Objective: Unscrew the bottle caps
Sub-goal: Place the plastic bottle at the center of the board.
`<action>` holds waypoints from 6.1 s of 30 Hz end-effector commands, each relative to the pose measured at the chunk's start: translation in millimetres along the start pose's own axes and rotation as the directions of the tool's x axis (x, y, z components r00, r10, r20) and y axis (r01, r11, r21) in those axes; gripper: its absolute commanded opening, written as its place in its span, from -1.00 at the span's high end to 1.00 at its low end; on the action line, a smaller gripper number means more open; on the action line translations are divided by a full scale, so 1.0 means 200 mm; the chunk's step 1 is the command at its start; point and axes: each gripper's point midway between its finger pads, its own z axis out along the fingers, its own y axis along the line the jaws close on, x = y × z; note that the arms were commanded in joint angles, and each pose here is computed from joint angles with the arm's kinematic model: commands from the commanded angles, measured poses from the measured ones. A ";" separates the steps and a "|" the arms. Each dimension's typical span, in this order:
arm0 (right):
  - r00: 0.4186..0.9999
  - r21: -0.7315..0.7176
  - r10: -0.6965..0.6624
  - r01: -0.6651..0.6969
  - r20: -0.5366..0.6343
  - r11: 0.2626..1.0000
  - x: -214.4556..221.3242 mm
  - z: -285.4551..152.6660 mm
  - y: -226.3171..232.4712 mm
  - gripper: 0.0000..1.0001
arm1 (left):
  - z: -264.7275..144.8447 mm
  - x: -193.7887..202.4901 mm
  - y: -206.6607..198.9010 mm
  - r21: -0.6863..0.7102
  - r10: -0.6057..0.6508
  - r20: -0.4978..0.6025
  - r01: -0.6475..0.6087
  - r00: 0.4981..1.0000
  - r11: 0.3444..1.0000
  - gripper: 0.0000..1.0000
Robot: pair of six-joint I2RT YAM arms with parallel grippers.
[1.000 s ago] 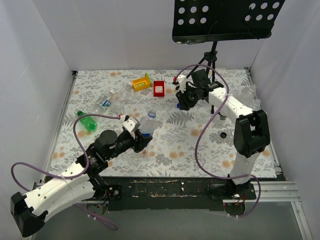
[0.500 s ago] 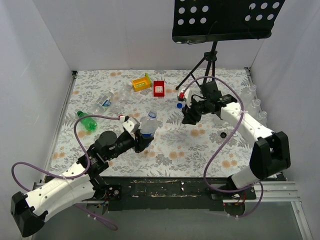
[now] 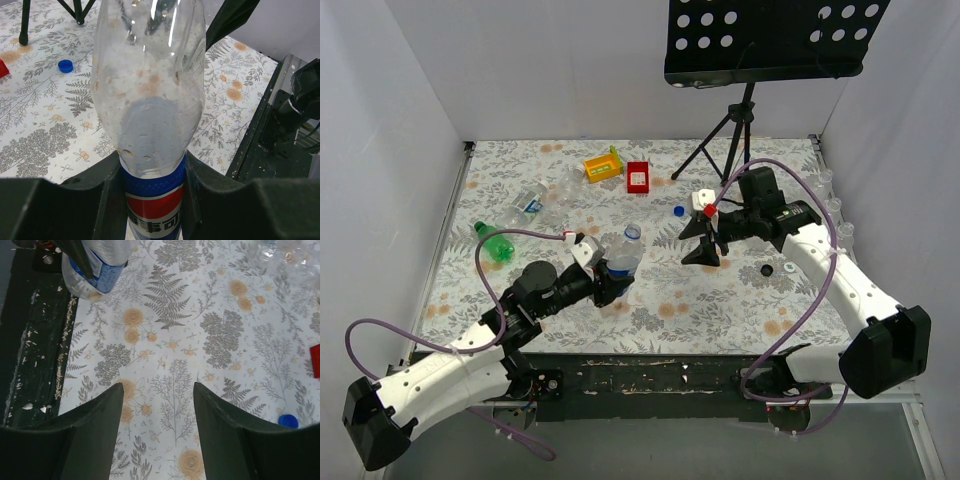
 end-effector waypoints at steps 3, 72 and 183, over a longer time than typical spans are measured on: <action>0.996 -0.113 -0.034 0.043 0.083 0.993 -0.11 0.00 0.09 -0.31 | 0.01 -0.04 -0.03 0.039 0.002 0.028 -0.004 1.000 0.999 0.83; 0.848 -0.289 0.470 -0.399 0.245 0.871 -0.48 0.07 0.03 -0.48 | 0.31 -0.02 -0.09 0.150 -0.034 -0.019 0.037 0.999 0.988 0.85; 0.952 0.694 0.289 -0.275 0.100 0.666 0.06 -0.35 -1.06 -0.63 | -0.19 0.12 0.56 -0.464 0.106 -0.125 -0.153 0.986 0.873 -0.96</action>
